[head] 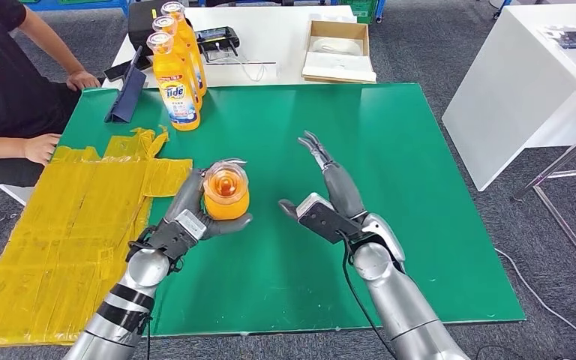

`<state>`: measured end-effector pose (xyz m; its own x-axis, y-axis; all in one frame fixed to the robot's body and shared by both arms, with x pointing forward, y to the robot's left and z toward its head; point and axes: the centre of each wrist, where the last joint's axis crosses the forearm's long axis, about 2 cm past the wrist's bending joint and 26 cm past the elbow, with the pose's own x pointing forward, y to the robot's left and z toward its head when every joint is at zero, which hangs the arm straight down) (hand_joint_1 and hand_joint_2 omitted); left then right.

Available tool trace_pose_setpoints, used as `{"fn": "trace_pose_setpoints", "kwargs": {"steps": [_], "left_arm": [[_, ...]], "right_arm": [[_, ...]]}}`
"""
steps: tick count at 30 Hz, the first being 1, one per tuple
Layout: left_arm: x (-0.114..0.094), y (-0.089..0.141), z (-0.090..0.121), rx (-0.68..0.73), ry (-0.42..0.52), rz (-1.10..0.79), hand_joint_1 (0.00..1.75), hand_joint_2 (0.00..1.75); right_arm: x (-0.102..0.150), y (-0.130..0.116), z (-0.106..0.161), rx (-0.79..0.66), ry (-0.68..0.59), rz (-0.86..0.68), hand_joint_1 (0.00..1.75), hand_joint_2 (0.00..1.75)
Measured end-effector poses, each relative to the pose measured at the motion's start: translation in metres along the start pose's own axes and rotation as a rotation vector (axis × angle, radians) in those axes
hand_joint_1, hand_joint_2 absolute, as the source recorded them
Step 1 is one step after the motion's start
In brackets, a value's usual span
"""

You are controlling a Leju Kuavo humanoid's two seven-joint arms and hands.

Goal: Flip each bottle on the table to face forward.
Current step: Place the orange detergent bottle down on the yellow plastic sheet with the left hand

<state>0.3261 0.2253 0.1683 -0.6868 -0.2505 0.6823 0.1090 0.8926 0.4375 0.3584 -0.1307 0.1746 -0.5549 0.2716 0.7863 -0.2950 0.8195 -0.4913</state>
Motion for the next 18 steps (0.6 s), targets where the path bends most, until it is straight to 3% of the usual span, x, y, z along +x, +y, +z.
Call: {"fn": "trace_pose_setpoints", "kwargs": {"steps": [4,8,12,18], "left_arm": [[-0.009,0.017,0.005,0.053,0.067,-0.471,1.75,1.75],[-0.031,0.024,0.016,-0.011,0.19,-0.957,1.75,1.75],[-0.059,0.021,0.033,-0.101,0.305,-1.069,1.75,1.75],[-0.094,0.021,0.063,-0.24,0.454,-0.993,1.75,1.75]], "right_arm": [[0.0,-0.013,0.001,-0.021,-0.014,0.001,0.0,0.0],[0.005,-0.031,0.0,-0.054,-0.047,-0.006,0.0,0.0],[0.009,-0.041,0.0,-0.068,-0.076,-0.008,0.0,0.0],[0.013,-0.044,0.0,-0.066,-0.095,-0.002,0.0,0.0]]}}
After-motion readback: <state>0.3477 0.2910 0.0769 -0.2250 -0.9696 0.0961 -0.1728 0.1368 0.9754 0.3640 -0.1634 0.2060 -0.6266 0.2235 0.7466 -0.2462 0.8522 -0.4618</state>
